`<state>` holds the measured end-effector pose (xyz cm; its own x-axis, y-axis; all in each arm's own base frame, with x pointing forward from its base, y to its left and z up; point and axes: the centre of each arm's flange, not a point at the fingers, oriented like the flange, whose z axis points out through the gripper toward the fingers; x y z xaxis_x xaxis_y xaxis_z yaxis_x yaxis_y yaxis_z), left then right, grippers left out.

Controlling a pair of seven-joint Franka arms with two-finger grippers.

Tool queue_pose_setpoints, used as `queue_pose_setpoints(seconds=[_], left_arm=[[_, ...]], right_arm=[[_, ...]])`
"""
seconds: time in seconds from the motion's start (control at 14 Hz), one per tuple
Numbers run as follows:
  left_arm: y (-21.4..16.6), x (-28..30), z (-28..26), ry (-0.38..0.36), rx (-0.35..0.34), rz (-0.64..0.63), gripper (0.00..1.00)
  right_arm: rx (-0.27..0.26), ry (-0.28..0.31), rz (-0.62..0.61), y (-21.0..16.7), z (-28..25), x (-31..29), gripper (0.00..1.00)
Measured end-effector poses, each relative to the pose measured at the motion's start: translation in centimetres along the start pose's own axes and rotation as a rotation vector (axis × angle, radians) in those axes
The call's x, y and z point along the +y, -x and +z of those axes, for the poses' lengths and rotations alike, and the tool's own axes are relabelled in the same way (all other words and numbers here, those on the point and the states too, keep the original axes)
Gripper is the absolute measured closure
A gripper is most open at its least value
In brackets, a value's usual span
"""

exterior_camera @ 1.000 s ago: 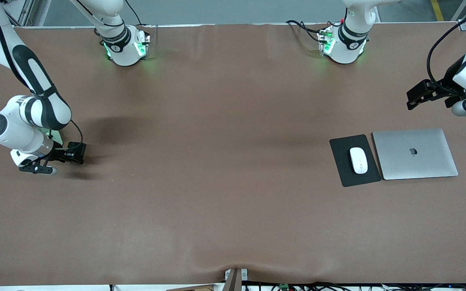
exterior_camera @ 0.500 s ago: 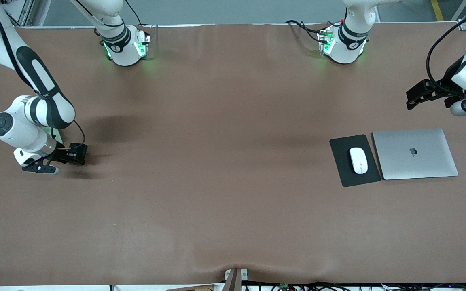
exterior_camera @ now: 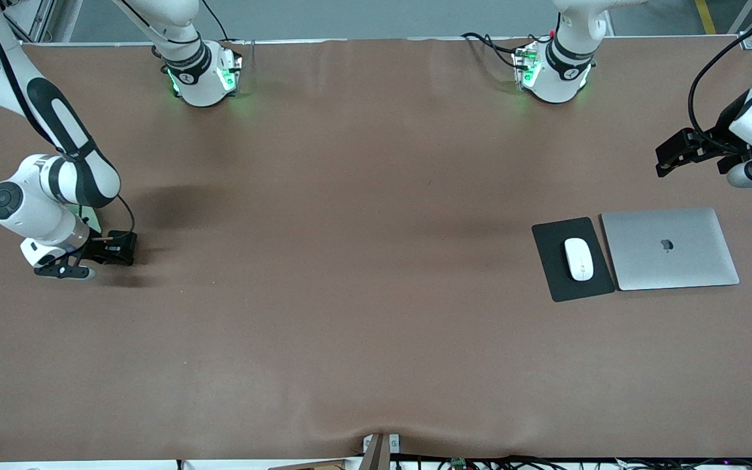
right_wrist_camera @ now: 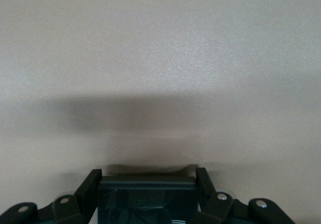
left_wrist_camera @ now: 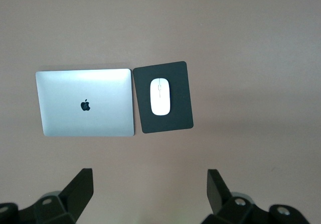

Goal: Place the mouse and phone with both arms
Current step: 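Carry the black phone with the right gripper toward the green figurine, then lower the phone beside the figurine and open the right gripper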

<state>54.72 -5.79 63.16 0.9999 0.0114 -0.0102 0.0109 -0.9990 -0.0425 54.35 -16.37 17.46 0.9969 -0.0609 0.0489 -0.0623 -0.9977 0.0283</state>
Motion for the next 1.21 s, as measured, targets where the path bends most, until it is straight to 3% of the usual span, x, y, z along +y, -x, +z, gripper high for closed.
queue_pose_setpoints(seconds=[0.43, 0.64, 1.14, 1.21], left_arm=[[0.0, 0.0, 0.1, 0.000, -0.003, 0.000, 0.00], [0.0, 0.0, 0.1, 0.000, -0.003, -0.001, 0.00], [0.0, -0.1, 0.2, 0.000, -0.003, -0.002, 0.00], [0.0, -0.1, 0.2, 0.000, -0.004, -0.002, 0.00]], right_arm=[[0.001, 0.003, 0.012, 0.4, 0.3, 1.0, 0.17], [0.000, 0.002, 0.011, 0.4, 0.4, 1.0, 0.00], [0.026, 0.003, -0.058, -1.7, -1.3, -2.5, 0.00], [0.011, 0.008, -0.079, -2.5, -2.3, -3.7, 0.00]])
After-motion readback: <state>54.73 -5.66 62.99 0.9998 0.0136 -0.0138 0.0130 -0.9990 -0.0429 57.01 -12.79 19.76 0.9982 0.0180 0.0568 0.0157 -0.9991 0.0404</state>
